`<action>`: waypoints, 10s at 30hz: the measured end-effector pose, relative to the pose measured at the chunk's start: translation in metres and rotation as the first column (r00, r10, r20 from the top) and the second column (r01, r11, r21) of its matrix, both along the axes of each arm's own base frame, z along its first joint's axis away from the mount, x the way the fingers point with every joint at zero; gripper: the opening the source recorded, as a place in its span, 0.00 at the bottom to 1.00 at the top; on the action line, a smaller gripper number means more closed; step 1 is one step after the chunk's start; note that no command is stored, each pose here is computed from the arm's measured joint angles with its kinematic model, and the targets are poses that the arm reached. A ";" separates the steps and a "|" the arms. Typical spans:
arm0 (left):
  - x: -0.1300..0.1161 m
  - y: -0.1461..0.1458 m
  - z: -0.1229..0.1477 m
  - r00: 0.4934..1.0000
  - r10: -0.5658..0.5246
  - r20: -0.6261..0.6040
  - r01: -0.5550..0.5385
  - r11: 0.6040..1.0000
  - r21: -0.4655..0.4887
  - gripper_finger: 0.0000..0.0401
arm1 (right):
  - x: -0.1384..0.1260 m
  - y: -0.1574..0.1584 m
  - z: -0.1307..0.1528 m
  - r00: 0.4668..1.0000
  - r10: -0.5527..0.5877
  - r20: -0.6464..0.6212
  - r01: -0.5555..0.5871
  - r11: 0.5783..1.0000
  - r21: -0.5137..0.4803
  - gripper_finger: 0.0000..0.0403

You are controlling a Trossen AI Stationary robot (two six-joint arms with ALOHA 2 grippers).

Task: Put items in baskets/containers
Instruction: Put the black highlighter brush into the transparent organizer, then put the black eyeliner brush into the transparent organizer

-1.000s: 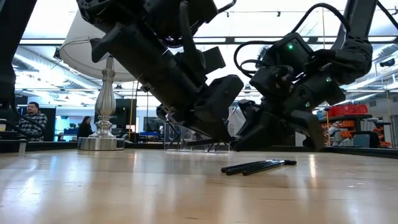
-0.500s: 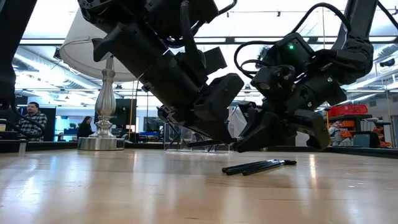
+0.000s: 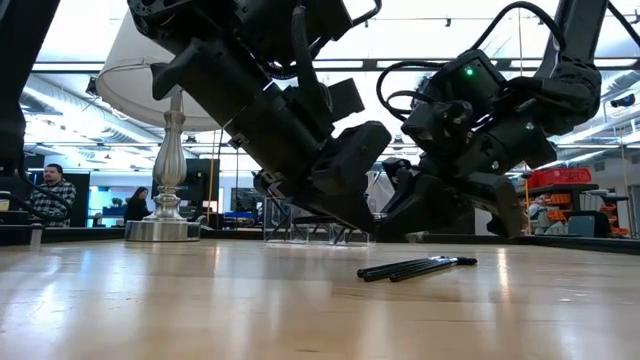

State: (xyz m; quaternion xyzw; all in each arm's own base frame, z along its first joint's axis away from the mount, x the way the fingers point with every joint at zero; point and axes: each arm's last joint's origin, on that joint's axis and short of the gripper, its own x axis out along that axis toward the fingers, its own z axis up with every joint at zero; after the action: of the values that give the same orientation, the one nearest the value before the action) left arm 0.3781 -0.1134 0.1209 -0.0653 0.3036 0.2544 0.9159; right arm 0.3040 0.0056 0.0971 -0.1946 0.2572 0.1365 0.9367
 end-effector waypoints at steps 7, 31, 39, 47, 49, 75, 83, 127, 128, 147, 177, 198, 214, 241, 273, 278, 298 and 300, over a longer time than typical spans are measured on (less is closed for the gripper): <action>-0.015 -0.001 0.041 1.000 0.006 0.008 -0.007 0.998 0.058 0.36 | 0.000 -0.006 0.000 0.991 -0.134 -0.007 0.132 0.987 -0.089 0.07; -0.073 0.003 0.111 0.995 0.083 -0.056 -0.065 0.957 0.281 0.29 | 0.028 -0.057 0.152 0.967 -0.120 -0.224 -0.212 0.104 -0.972 0.07; -0.074 0.004 0.109 0.994 0.085 -0.076 -0.060 0.956 0.288 0.29 | 0.037 -0.088 0.112 0.861 -0.116 -0.496 -0.506 -0.094 -0.857 0.07; -0.075 0.005 0.109 0.993 0.088 -0.083 -0.060 0.954 0.293 0.29 | 0.051 -0.094 0.091 0.845 -0.084 -0.527 -0.533 -0.195 -0.823 0.07; -0.075 0.005 0.109 0.992 0.089 -0.086 -0.060 0.954 0.295 0.29 | 0.055 -0.095 0.091 0.868 -0.072 -0.492 -0.495 -0.205 -0.844 0.09; -0.075 0.004 0.108 0.993 0.111 -0.048 -0.100 0.975 0.199 0.29 | 0.045 -0.081 0.110 0.897 -0.441 -0.027 0.137 0.336 -0.932 0.28; -0.078 0.001 0.096 0.994 0.079 -0.081 -0.078 0.997 0.013 0.29 | 0.004 -0.039 0.170 0.880 -0.466 0.094 0.377 0.563 -0.736 0.23; 0.025 -0.084 -0.038 0.975 0.099 0.198 -0.125 0.984 0.125 0.29 | -0.116 0.051 0.041 0.980 -0.034 0.195 -0.015 0.970 0.244 0.23; 0.024 -0.083 -0.042 0.978 0.102 0.184 -0.127 0.983 0.130 0.29 | -0.116 0.051 0.041 0.981 -0.034 0.193 -0.015 0.970 0.243 0.23; 0.034 -0.053 -0.066 0.993 0.119 0.029 -0.118 0.993 -0.023 0.14 | -0.117 0.049 0.034 0.988 -0.082 0.129 0.051 0.973 0.224 0.23; 0.045 -0.024 -0.053 0.998 0.050 -0.040 -0.045 0.994 0.104 0.00 | -0.055 0.007 -0.024 0.999 -0.035 -0.021 0.037 0.992 0.120 0.50; 0.038 -0.037 -0.034 0.999 0.054 -0.005 -0.052 0.984 0.172 0.01 | -0.047 -0.018 -0.041 0.991 0.125 -0.057 -0.110 0.972 0.209 0.03; 0.040 -0.035 -0.032 0.999 0.048 -0.003 -0.047 0.986 0.161 0.28 | -0.046 -0.016 -0.027 0.997 0.072 -0.033 -0.063 0.976 0.210 0.02; 0.042 -0.026 -0.032 0.998 0.047 -0.034 -0.044 0.996 0.078 0.04 | -0.044 -0.010 -0.018 0.988 0.149 0.028 -0.151 0.969 0.195 0.04; -0.045 -0.046 0.108 0.910 0.275 0.310 -0.395 0.801 0.449 0.04 | -0.067 -0.013 0.126 0.760 -0.116 0.640 -0.160 0.920 0.357 0.42; -0.038 -0.042 0.106 0.911 0.286 0.298 -0.397 0.808 0.436 0.04 | -0.059 -0.012 0.111 0.819 -0.142 0.557 -0.174 0.862 0.476 0.42; -0.023 -0.058 0.115 0.960 0.173 0.220 -0.257 0.854 0.452 0.04 | 0.010 -0.010 0.099 0.847 0.013 0.532 -0.330 0.796 0.507 0.42; -0.024 -0.058 0.115 0.962 0.170 0.214 -0.252 0.852 0.459 0.04 | 0.010 -0.009 0.099 0.844 0.027 0.536 -0.341 0.798 0.497 0.42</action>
State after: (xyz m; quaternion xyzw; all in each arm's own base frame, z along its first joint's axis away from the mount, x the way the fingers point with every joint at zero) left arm 0.3546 -0.1714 0.2359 0.1106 0.1445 0.4148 0.8915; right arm 0.3143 -0.0038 0.1963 0.0434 -0.0706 0.2458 0.9658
